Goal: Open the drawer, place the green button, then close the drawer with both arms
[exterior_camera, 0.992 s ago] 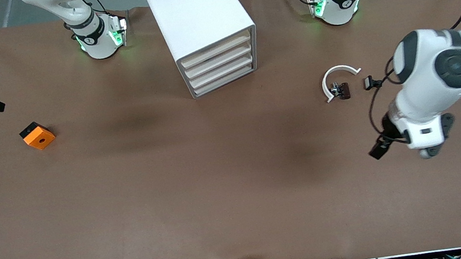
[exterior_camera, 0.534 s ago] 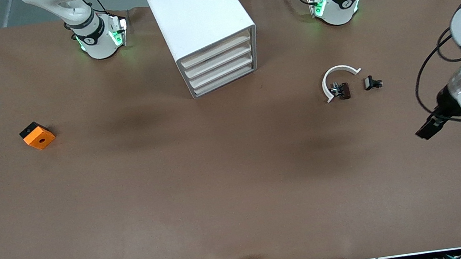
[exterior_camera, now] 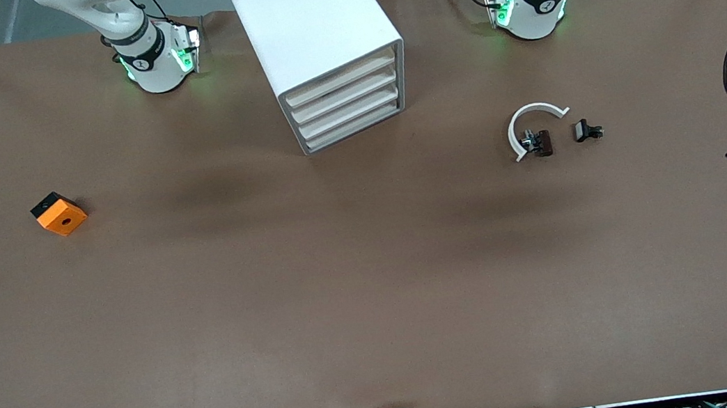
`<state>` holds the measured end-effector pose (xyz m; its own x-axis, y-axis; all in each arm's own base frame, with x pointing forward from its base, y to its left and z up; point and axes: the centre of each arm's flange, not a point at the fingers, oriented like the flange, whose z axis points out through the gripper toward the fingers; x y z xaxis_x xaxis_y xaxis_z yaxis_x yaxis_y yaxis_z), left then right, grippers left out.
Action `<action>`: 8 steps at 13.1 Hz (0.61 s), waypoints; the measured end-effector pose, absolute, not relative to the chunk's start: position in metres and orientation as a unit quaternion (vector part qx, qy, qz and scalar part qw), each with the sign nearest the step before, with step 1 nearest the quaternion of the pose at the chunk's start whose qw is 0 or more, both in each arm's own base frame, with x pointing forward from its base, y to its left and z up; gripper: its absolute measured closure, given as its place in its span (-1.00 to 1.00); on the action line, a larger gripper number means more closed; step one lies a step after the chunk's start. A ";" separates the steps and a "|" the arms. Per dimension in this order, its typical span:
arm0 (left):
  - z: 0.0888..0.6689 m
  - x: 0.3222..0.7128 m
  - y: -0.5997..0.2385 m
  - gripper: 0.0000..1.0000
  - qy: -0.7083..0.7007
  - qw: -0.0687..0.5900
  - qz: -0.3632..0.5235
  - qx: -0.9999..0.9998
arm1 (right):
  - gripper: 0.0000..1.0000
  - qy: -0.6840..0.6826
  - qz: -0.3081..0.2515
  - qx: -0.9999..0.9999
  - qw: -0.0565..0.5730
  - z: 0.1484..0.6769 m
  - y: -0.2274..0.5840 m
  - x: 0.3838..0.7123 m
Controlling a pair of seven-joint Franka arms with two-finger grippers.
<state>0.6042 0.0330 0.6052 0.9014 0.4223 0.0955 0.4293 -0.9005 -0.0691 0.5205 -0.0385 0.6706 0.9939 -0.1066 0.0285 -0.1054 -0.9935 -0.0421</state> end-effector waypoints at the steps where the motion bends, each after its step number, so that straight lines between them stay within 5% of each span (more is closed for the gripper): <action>1: 0.614 0.597 0.030 -1.00 -0.204 0.047 -0.035 -0.977 | -1.00 0.040 -0.016 -0.999 0.020 0.671 -0.039 0.521; 8: 0.656 0.544 0.005 -1.00 -0.067 0.047 0.008 -0.997 | -1.00 0.022 -0.014 -0.999 0.019 0.669 -0.039 0.522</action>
